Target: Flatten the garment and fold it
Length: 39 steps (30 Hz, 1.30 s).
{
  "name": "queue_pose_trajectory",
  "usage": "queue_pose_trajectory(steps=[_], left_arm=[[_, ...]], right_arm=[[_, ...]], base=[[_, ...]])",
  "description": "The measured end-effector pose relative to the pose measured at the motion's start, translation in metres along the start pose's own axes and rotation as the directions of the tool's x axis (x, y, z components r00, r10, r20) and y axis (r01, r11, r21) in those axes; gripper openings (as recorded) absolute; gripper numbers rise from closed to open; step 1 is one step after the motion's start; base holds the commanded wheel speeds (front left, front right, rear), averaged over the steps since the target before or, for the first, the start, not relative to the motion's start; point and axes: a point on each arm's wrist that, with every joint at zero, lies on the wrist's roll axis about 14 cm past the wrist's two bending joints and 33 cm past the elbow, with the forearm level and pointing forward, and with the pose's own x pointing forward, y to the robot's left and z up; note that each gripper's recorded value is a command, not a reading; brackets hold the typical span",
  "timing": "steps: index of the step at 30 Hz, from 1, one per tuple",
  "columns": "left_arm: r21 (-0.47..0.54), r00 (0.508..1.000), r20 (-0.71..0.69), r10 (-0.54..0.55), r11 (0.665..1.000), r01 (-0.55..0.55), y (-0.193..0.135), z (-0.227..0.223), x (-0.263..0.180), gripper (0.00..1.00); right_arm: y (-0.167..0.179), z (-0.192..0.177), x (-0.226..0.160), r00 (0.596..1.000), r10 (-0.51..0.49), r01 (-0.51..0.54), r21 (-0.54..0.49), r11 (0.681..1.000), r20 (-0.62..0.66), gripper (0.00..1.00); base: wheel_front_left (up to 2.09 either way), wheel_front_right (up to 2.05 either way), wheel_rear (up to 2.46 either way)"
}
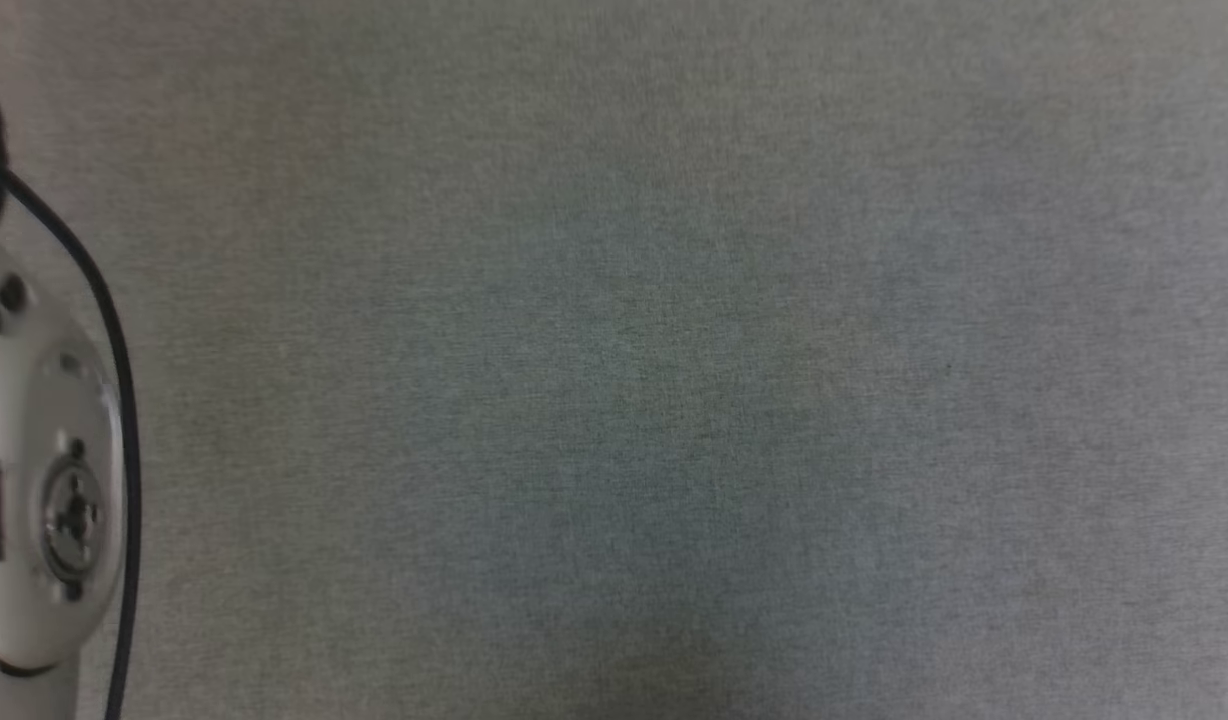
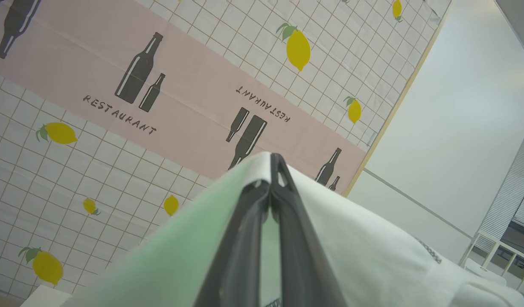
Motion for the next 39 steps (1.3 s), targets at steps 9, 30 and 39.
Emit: queue_pose_trajectory(steps=[9,30,39], left_arm=[[0.024,0.995,-0.089,0.055,0.998,-0.053,0.052,-0.069,-0.004,0.00],[0.214,0.544,-0.807,0.229,0.973,-0.092,0.102,-0.175,-0.306,0.00],[0.187,0.397,-0.879,0.263,0.957,-0.220,0.076,-0.149,-0.407,0.00]], right_arm=[[0.031,-0.059,0.026,0.999,0.035,-0.035,0.004,0.999,0.000,0.00],[0.094,-0.247,-0.211,0.753,0.332,-0.168,0.322,0.932,-0.569,0.00],[0.078,-0.230,-0.309,0.697,0.312,-0.050,0.390,0.919,-0.646,0.00]], base=[[0.00,0.00,0.00],[0.00,0.00,0.00],[0.00,0.00,0.00]])
